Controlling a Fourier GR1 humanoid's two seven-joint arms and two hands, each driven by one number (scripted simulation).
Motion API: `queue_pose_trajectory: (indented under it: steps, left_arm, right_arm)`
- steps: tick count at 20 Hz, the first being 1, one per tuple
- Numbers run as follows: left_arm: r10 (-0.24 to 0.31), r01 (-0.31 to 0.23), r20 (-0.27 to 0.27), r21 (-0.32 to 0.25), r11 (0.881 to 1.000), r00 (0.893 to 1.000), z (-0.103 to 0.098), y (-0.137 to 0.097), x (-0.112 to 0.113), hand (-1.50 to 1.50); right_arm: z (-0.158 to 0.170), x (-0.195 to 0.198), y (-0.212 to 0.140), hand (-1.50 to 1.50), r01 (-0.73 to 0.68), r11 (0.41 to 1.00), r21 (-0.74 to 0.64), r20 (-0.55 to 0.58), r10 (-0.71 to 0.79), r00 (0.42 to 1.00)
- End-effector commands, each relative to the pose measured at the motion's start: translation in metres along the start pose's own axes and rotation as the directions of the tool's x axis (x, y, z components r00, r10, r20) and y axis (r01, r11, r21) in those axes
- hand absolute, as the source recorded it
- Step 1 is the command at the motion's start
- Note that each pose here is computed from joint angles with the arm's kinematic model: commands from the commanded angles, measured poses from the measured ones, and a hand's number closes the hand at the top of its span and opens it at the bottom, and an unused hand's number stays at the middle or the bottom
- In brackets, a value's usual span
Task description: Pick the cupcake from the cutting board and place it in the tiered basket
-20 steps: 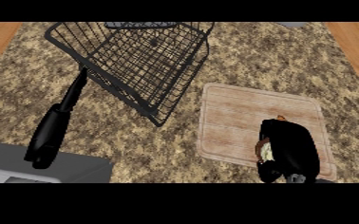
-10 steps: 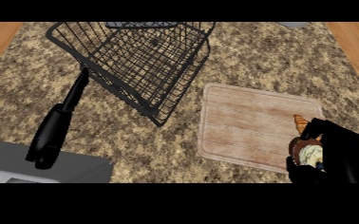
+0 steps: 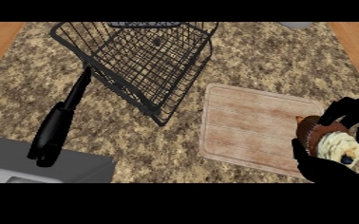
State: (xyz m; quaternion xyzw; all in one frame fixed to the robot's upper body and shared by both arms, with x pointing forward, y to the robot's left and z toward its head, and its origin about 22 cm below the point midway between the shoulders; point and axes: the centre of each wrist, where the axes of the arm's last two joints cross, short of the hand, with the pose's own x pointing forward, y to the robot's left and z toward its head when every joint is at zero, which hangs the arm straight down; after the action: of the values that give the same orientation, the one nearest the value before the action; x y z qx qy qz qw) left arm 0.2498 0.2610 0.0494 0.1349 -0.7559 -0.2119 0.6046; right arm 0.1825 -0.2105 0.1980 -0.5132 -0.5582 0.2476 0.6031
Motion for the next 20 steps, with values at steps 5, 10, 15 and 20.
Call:
queue_pose_trajectory:
  steps: [5,10,15,20]
  left_arm:
    - [-0.001,0.001,0.003,-0.019,1.0,1.0,0.003,-0.01,-0.001,0.0]
    - [-0.004,0.004,0.001,-0.009,1.0,1.0,-0.009,0.01,0.005,0.0]
    - [-0.002,0.002,0.013,-0.015,1.0,1.0,-0.017,-0.003,0.011,0.0]
    - [-0.01,0.01,0.012,-0.006,1.0,1.0,-0.012,0.007,0.005,0.0]
  right_arm:
    - [0.008,0.067,-0.047,1.5,0.107,0.993,-0.057,0.12,-0.099,0.988]
    - [0.003,0.119,-0.048,1.5,0.143,0.989,-0.044,0.158,-0.135,0.978]
    - [-0.038,0.171,-0.054,1.5,0.182,0.983,-0.009,0.118,-0.18,0.977]
    - [-0.059,0.225,-0.06,1.5,0.196,0.981,0.011,0.106,-0.196,0.975]
